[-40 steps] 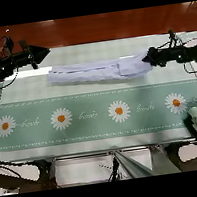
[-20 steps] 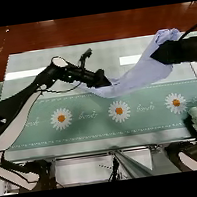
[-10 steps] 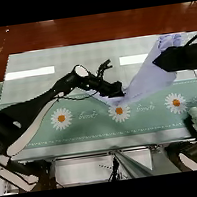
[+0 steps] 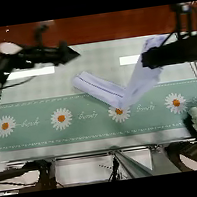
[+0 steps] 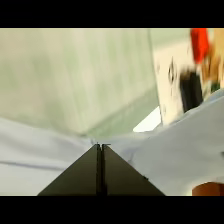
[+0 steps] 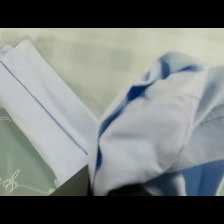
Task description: Fold the shirts.
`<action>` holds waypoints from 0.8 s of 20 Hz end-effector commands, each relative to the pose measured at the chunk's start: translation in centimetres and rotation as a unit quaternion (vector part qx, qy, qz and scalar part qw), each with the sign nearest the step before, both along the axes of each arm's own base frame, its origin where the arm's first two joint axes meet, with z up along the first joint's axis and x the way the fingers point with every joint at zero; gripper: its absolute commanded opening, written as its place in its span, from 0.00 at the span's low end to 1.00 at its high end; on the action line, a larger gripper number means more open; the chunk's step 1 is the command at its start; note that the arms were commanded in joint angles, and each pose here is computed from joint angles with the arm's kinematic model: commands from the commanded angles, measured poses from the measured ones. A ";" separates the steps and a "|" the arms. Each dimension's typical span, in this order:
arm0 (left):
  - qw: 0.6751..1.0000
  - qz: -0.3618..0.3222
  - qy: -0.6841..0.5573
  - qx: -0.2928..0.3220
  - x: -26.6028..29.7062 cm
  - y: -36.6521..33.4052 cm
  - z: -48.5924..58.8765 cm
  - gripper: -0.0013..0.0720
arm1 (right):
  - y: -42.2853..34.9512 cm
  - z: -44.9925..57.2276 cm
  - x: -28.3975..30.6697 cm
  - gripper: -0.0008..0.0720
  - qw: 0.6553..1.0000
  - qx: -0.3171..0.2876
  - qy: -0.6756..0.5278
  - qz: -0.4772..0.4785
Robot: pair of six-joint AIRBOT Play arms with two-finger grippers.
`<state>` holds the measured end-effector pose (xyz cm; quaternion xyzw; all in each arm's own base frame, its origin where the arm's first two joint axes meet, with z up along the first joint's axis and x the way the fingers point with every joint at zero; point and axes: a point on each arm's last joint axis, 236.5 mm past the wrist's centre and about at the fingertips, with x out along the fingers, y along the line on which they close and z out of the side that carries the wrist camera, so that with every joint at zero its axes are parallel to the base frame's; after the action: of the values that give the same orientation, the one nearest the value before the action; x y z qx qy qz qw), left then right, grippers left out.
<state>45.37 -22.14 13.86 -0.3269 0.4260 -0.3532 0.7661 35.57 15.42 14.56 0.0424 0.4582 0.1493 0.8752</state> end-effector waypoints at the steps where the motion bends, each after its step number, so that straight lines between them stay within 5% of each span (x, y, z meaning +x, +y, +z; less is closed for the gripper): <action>1: 0.992 0.097 -0.077 0.005 -0.2 10.5 7.7 0.05 | 5.4 -4.4 4.1 0.06 0.999 0.025 -0.003 0.024; 9: 0.985 0.116 -0.121 0.035 -6.7 16.2 13.4 0.05 | 19.6 -12.6 7.4 0.06 0.980 0.198 0.022 0.009; 12: 0.987 0.094 -0.128 0.036 -7.5 14.6 13.8 0.05 | 21.8 -12.2 8.8 0.61 0.961 0.275 0.016 -0.042; 16: 0.988 0.073 -0.132 0.038 -7.5 13.5 13.4 0.05 | 19.2 -8.3 9.5 0.62 0.965 0.261 -0.025 -0.024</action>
<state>38.21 -7.99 27.29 -0.2864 0.3064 -0.3098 0.8533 44.30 35.62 4.18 0.2724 0.4046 0.2409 0.8391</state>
